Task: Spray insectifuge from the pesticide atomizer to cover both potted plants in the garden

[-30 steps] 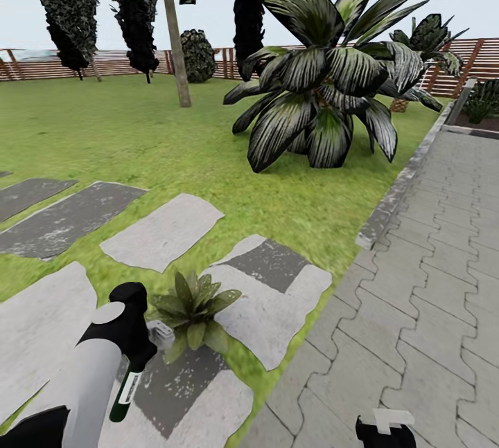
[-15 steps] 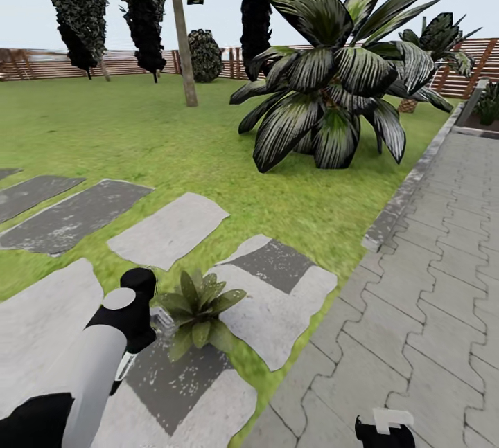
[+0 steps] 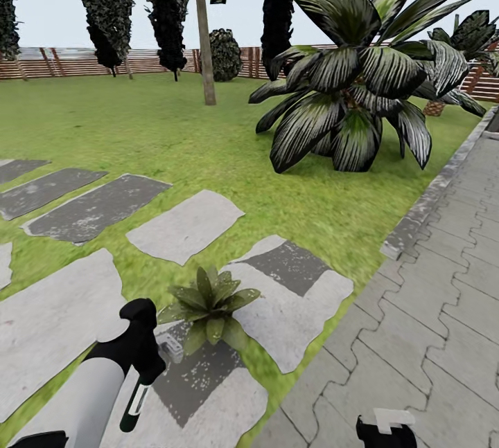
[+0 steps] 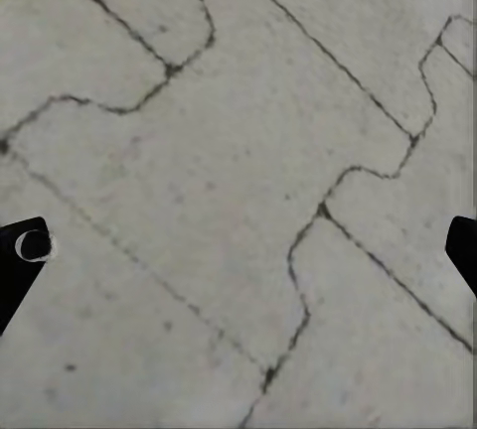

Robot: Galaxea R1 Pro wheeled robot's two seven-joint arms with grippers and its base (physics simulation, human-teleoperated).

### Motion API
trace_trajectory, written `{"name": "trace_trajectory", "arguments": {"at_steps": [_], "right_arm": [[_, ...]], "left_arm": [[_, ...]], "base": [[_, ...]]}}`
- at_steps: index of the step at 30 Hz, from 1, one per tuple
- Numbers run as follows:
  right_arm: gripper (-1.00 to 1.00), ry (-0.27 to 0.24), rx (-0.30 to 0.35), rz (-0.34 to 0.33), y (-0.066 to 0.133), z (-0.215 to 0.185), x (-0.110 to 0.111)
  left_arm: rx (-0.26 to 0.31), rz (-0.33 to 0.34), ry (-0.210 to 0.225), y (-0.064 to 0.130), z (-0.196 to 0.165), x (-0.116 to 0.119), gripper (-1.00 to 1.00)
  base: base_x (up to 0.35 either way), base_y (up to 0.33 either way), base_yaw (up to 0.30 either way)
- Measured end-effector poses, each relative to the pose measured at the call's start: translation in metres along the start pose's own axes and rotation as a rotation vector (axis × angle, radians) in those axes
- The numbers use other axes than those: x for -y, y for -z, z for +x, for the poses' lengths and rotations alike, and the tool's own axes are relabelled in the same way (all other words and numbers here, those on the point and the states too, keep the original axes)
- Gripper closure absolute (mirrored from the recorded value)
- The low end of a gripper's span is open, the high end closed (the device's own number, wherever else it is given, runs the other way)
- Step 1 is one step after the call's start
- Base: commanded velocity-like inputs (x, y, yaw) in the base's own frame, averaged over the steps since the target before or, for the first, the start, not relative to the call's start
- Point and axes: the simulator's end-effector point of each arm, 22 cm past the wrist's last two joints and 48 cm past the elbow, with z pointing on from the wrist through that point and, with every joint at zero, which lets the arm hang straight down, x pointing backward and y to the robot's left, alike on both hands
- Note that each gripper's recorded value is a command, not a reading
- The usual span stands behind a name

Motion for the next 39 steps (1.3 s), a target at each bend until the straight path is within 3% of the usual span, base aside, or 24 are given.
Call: {"name": "trace_trajectory", "arguments": {"at_steps": [10,23,30,39], "right_arm": [[-1.0,0.0,-0.001,-0.002,0.0,0.0,-0.001],[-1.0,-0.002,-0.002,-0.003,0.001,0.0,-0.003],[-1.0,-0.002,-0.002,-0.003,0.001,0.0,-0.003],[-1.0,-0.002,-0.002,-0.002,0.001,0.001,-0.003]], "left_arm": [[-0.016,0.01,0.027,-0.007,0.008,0.003,1.0],[-0.014,0.02,0.047,-0.009,0.012,0.001,1.0],[-0.003,0.033,0.074,-0.009,0.015,-0.001,1.0],[-0.006,0.024,0.064,-0.008,0.012,0.0,1.0]], "base": [[0.17,-0.183,0.012],[0.12,-0.261,0.259],[0.152,-0.036,0.276],[0.003,0.0,0.18]]}}
